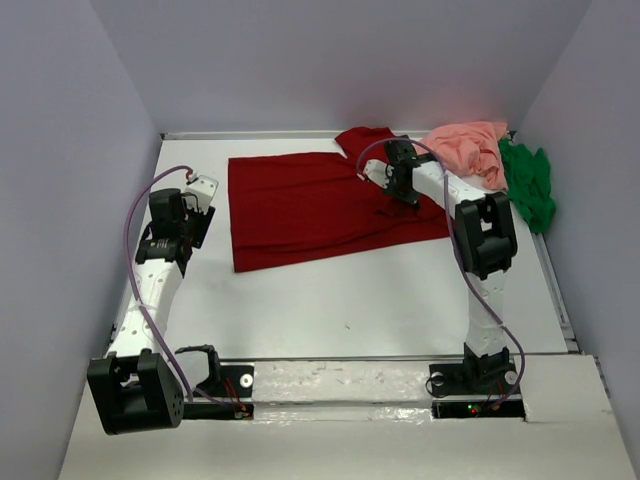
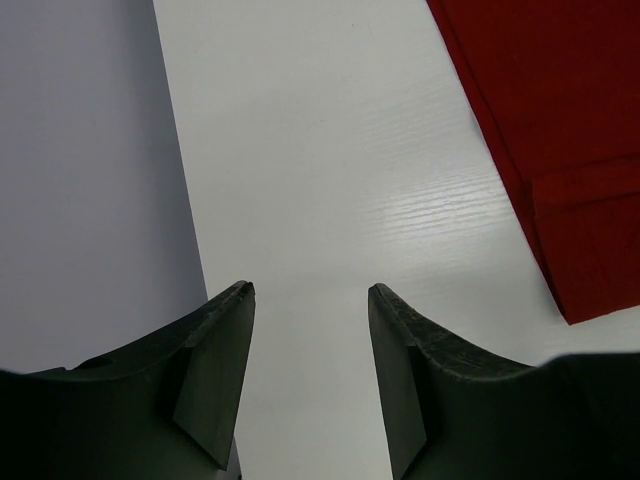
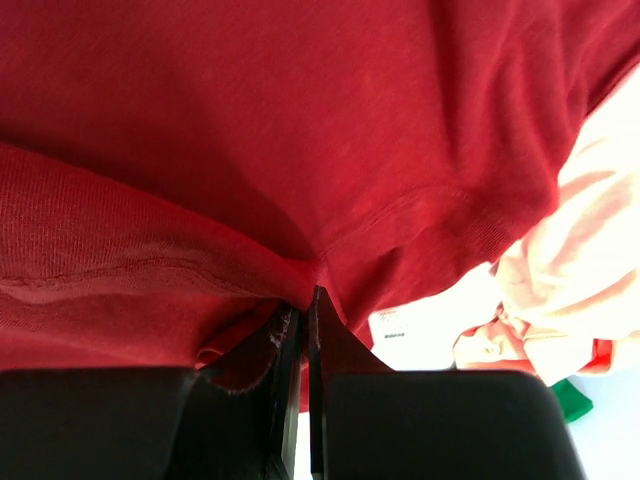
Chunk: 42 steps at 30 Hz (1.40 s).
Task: Fold and stack the t-shirts
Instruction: Fold the flattened tshirt in 1/3 of the way
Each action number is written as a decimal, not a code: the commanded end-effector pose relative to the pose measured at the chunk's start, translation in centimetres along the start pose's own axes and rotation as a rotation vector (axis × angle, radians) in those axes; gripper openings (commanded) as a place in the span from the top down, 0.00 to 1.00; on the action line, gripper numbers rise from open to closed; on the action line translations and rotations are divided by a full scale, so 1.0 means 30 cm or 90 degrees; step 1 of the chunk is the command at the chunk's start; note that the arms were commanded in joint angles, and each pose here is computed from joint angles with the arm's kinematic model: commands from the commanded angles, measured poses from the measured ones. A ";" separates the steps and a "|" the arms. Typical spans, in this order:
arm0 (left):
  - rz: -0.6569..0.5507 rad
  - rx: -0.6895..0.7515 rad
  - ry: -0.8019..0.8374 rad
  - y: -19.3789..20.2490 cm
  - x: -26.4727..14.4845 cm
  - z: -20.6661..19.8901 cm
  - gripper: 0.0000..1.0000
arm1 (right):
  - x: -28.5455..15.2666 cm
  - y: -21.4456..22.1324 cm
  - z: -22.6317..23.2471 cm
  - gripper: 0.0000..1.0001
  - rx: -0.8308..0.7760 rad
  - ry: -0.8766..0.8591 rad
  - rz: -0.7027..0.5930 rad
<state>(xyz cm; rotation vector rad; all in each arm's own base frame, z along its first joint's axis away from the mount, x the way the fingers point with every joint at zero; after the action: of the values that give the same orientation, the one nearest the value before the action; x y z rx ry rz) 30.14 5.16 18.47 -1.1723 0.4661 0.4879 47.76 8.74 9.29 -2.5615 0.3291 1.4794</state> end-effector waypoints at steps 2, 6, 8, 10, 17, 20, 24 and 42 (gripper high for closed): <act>-0.032 -0.002 -0.002 -0.056 -0.011 0.008 0.39 | -0.020 -0.040 -0.109 1.00 0.032 0.067 -0.009; -0.031 -0.003 -0.001 -0.061 -0.008 0.009 0.39 | -0.007 -0.038 -0.138 1.00 0.044 0.078 -0.007; -0.029 -0.002 0.000 -0.061 -0.005 0.007 0.39 | -0.005 -0.045 -0.149 1.00 0.046 0.083 -0.009; -0.028 -0.002 0.000 -0.060 -0.004 0.007 0.39 | 0.007 -0.046 -0.149 1.00 0.045 0.082 -0.005; -0.023 0.000 0.004 -0.058 0.003 0.002 0.39 | 0.027 -0.054 -0.163 1.00 0.044 0.088 0.000; -0.022 -0.001 0.005 -0.056 0.004 -0.001 0.39 | 0.040 -0.040 -0.171 1.00 0.048 0.090 0.007; -0.025 0.001 0.006 -0.063 0.002 -0.001 0.39 | 0.048 -0.045 -0.179 1.00 0.050 0.095 0.007; -0.020 0.002 0.010 -0.058 0.008 -0.009 0.39 | 0.037 -0.056 -0.237 0.81 0.043 0.132 0.011</act>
<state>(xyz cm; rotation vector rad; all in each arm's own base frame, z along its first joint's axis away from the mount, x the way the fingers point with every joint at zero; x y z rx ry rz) 30.55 4.58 17.74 -1.1639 0.5019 0.4870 52.79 8.53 9.73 -2.6243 0.4227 1.3207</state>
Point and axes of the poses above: each gripper's point midway between its finger pads, its own x axis out along the fingers, its own z axis along the line the jaws close on, y = z × x, the point moved 3 cm from there along -x, back along the fingers, and after that the axes turned 8 degrees about -x, right-handed, at the moved point
